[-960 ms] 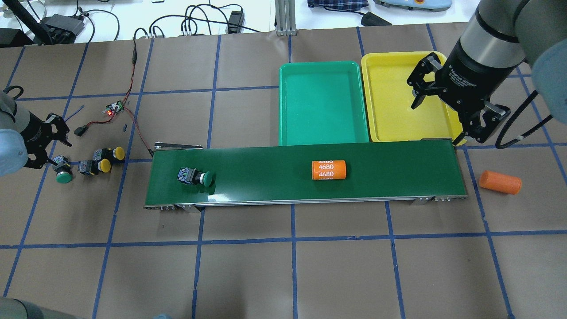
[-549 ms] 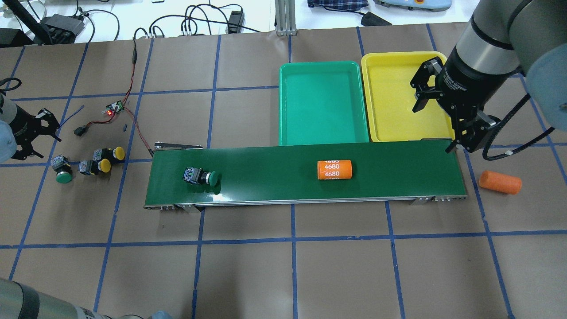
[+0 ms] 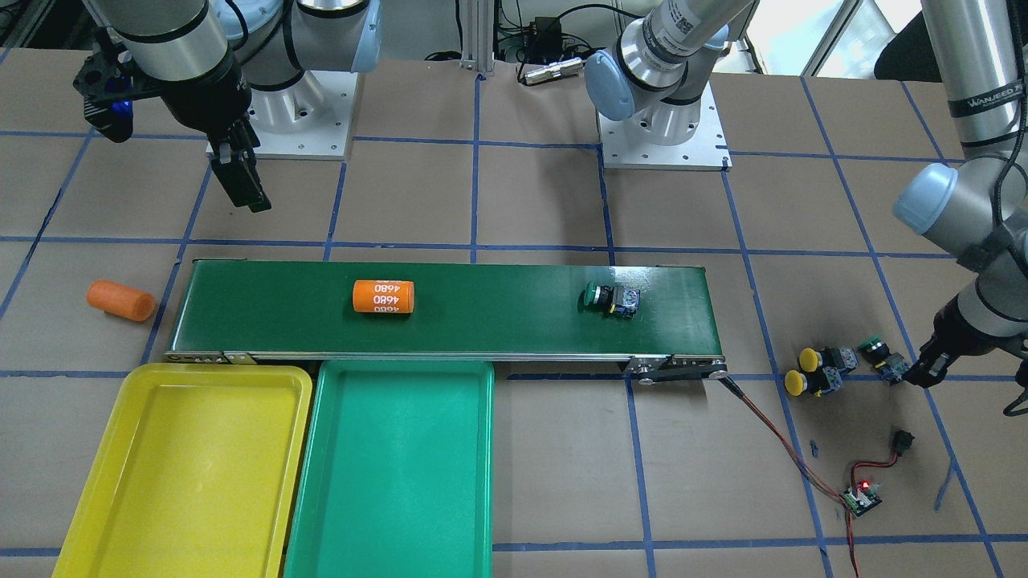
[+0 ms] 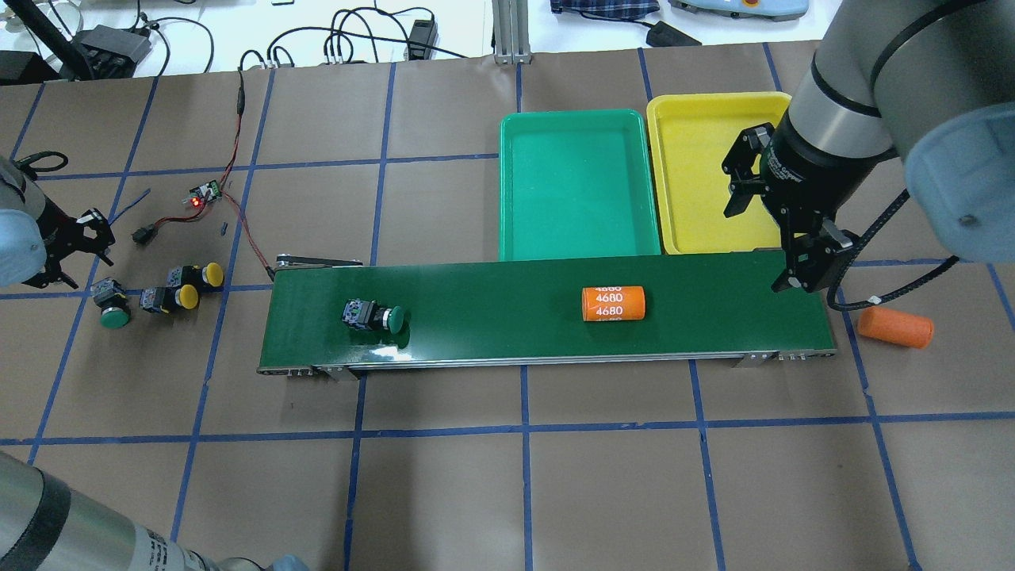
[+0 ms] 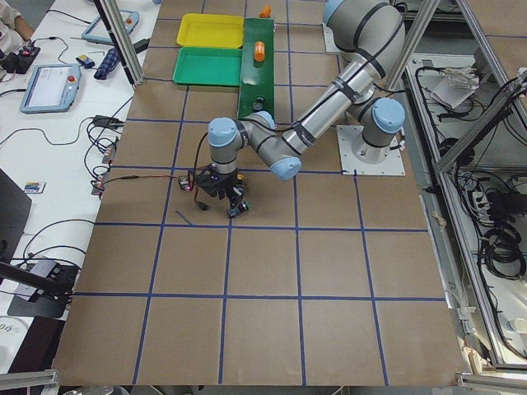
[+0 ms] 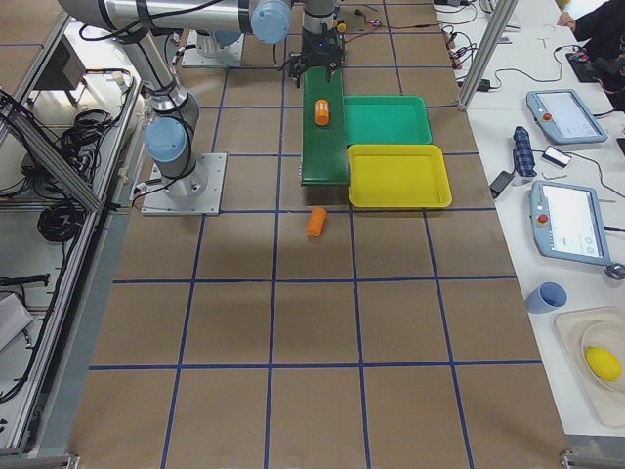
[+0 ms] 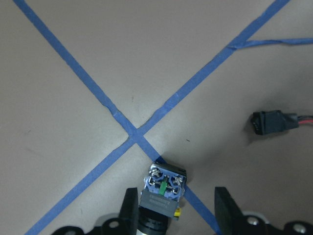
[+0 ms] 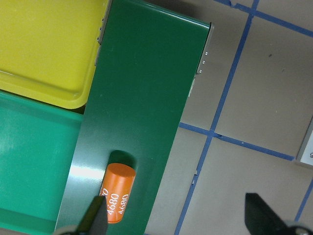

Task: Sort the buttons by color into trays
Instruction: 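Grasp another green switch with the left gripper while the right gripper hovers over the belt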

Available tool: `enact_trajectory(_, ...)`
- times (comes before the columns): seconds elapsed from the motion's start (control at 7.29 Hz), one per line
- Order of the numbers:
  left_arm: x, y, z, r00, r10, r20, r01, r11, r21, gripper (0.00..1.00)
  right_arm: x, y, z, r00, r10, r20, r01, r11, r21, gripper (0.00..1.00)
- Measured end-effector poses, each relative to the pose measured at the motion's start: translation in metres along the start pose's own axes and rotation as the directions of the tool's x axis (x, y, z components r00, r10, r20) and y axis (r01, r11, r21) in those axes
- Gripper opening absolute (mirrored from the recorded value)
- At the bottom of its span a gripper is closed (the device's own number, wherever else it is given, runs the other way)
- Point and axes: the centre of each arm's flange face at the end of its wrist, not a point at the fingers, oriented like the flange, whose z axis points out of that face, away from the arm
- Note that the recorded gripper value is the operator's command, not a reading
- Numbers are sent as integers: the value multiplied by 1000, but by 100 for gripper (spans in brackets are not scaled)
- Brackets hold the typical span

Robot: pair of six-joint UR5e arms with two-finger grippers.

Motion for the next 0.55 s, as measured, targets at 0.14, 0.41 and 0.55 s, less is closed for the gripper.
enact_trajectory(0.14,1,1,10,1000,13,7,-13,1000,-18,59,-4,9,4,1000,6,10,-6,1000,5,100)
enact_trajectory(0.41,-6,4,22,997,71,38,-69,997,-43,62,-8,21,9,1000,12,20,-12,1000,11,100)
enact_trajectory(0.55,-10,4,26,994,103,46,-101,994,-53,62,-9,22,10,1000,11,20,-11,1000,11,100)
